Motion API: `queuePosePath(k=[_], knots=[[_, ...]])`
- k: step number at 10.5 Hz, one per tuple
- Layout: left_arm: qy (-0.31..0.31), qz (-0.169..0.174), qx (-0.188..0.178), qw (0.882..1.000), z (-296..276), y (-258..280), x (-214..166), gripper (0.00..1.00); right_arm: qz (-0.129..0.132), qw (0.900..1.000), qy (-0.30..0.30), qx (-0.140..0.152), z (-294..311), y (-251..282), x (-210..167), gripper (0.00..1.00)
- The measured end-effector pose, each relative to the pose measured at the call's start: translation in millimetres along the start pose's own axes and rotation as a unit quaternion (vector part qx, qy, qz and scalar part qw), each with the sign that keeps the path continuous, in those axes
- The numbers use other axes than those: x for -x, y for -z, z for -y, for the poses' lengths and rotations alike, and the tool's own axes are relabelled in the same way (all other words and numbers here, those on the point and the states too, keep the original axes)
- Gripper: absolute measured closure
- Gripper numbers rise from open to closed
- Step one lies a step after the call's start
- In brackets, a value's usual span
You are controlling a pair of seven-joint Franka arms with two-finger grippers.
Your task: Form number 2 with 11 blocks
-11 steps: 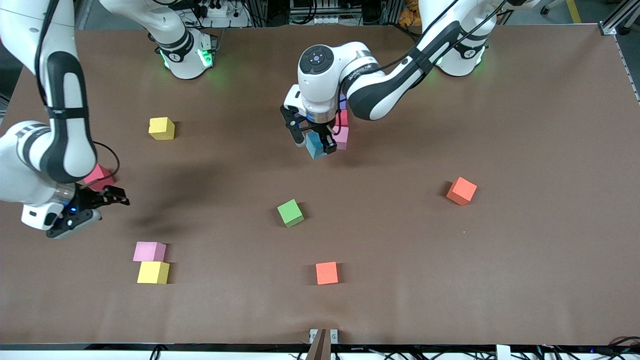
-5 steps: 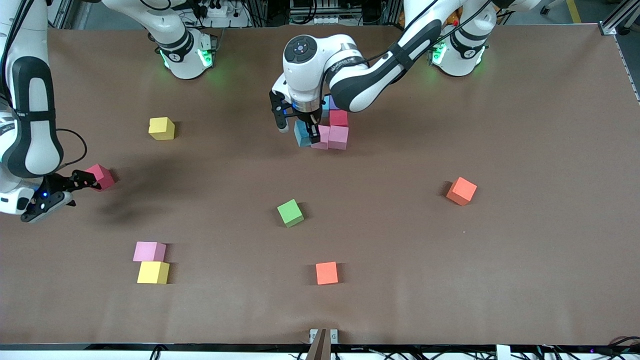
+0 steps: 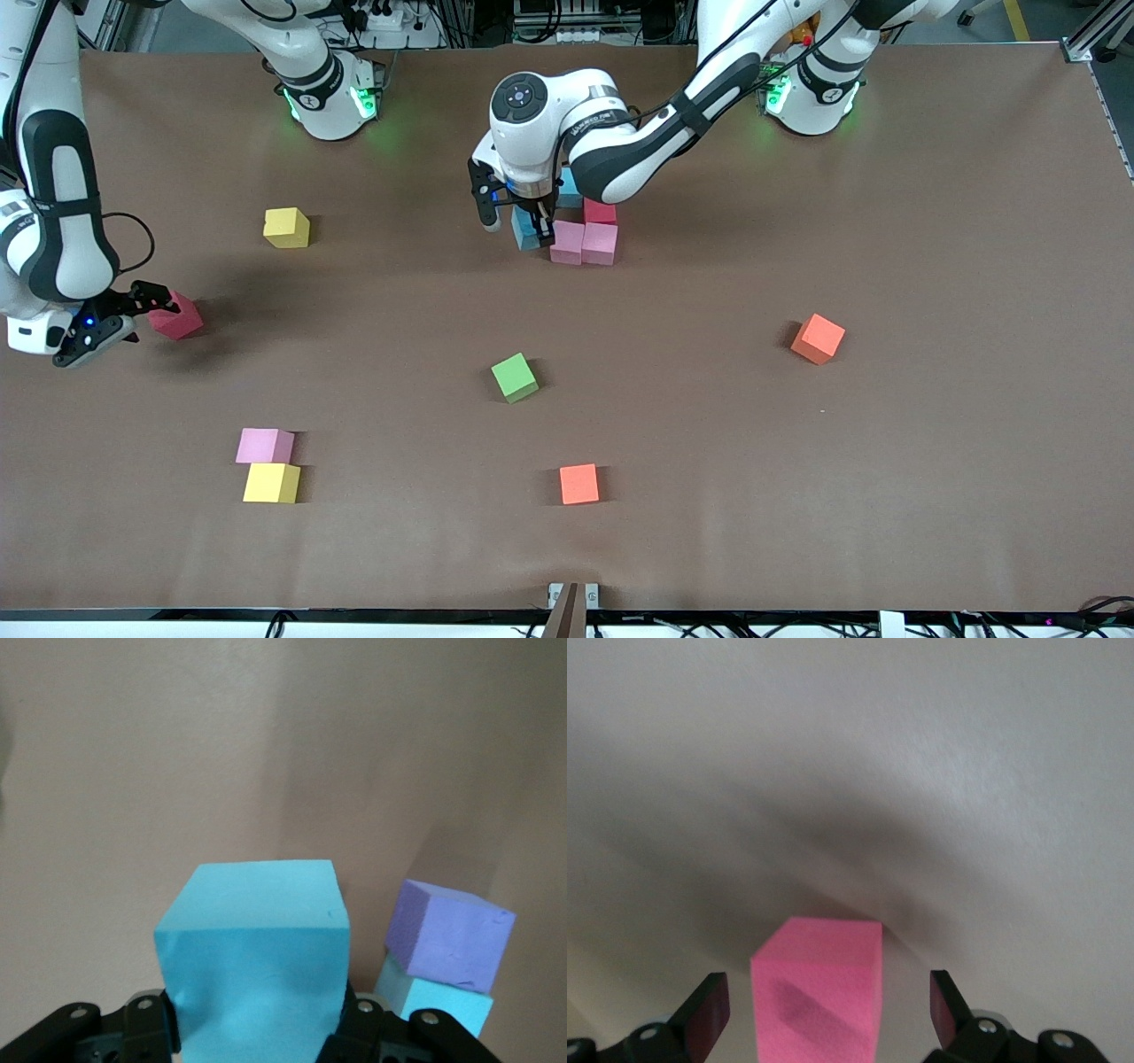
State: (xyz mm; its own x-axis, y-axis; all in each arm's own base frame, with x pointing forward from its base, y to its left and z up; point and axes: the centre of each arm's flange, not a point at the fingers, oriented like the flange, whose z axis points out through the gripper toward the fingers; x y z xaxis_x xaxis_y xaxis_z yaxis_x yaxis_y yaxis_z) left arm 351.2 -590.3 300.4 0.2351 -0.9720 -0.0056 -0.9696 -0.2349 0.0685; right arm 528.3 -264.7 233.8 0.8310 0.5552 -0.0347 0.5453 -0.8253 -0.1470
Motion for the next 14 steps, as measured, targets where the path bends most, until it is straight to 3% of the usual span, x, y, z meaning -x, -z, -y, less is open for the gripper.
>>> queuePosePath(k=[6, 14], knots=[[-0.041, 0.009, 0.018, 0.999, -24, -26, -13, 0.41, 0.016, 1.000, -0.010, -0.015, 10, -30, 21, 0.00], [-0.116, 0.045, 0.010, 0.992, -37, -51, -14, 0.41, 0.014, 1.000, -0.001, 0.005, 9, -35, 11, 0.00]])
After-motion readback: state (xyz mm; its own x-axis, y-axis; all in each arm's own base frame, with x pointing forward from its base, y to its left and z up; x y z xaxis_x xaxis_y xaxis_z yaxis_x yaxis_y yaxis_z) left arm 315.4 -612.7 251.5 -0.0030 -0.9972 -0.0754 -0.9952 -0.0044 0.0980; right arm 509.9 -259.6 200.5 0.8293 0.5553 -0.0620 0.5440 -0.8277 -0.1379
